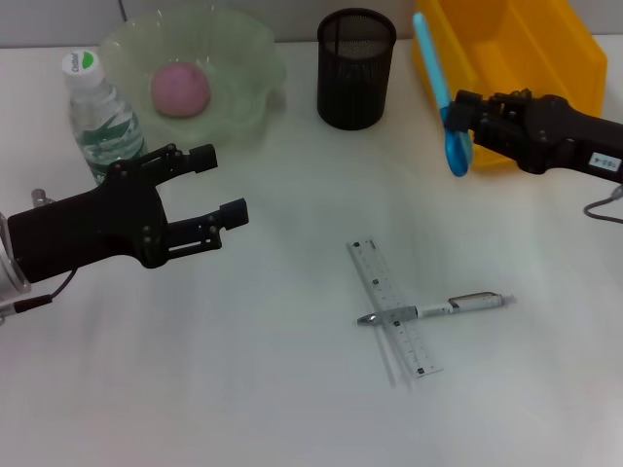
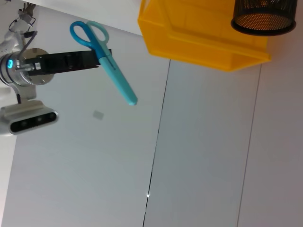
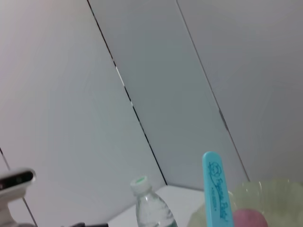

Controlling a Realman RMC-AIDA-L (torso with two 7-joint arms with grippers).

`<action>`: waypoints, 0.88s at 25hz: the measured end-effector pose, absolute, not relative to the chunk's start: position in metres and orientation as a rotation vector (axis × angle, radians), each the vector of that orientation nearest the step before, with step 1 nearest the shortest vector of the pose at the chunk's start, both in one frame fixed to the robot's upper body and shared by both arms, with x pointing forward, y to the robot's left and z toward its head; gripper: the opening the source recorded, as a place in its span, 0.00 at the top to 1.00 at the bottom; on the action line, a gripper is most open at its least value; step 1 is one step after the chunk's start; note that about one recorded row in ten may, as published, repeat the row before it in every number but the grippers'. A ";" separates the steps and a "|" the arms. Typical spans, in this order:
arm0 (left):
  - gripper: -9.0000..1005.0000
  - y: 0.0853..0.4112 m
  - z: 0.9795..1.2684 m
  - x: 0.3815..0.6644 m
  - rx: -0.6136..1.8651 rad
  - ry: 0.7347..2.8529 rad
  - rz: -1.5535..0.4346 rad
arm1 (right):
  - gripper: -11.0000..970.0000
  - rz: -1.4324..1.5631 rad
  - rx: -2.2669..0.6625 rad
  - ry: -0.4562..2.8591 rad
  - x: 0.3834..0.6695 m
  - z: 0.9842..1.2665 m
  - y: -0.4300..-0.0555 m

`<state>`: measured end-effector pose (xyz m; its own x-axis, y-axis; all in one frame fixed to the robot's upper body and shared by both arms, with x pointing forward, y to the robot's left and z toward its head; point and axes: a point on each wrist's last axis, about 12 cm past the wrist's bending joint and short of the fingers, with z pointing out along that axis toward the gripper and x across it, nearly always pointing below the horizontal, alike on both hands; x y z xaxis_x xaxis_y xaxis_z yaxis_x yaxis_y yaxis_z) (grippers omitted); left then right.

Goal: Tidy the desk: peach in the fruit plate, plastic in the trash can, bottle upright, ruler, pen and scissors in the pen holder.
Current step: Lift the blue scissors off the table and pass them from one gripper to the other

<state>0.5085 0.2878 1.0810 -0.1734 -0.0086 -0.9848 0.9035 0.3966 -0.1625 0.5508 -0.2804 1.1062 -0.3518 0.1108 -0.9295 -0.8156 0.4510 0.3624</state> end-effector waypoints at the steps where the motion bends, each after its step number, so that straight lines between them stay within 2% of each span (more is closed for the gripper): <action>1: 0.17 0.287 1.081 0.509 0.834 1.516 -1.005 | 0.75 1.105 -0.613 1.638 0.549 1.106 -0.282; 13: 0.17 0.282 1.081 0.507 0.842 1.494 -1.046 | 0.75 1.130 -0.623 1.609 0.539 1.103 -0.284; 22: 0.17 0.256 1.085 0.509 0.731 1.452 -1.284 | 0.75 1.125 -0.767 1.469 0.520 1.106 -0.286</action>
<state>0.5094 0.2563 1.0851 -0.2957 -0.1776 -0.9386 0.9099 0.2468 -0.3334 0.5205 -0.2860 1.1057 -0.2114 0.1115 -0.9710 -0.9085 0.3441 0.2372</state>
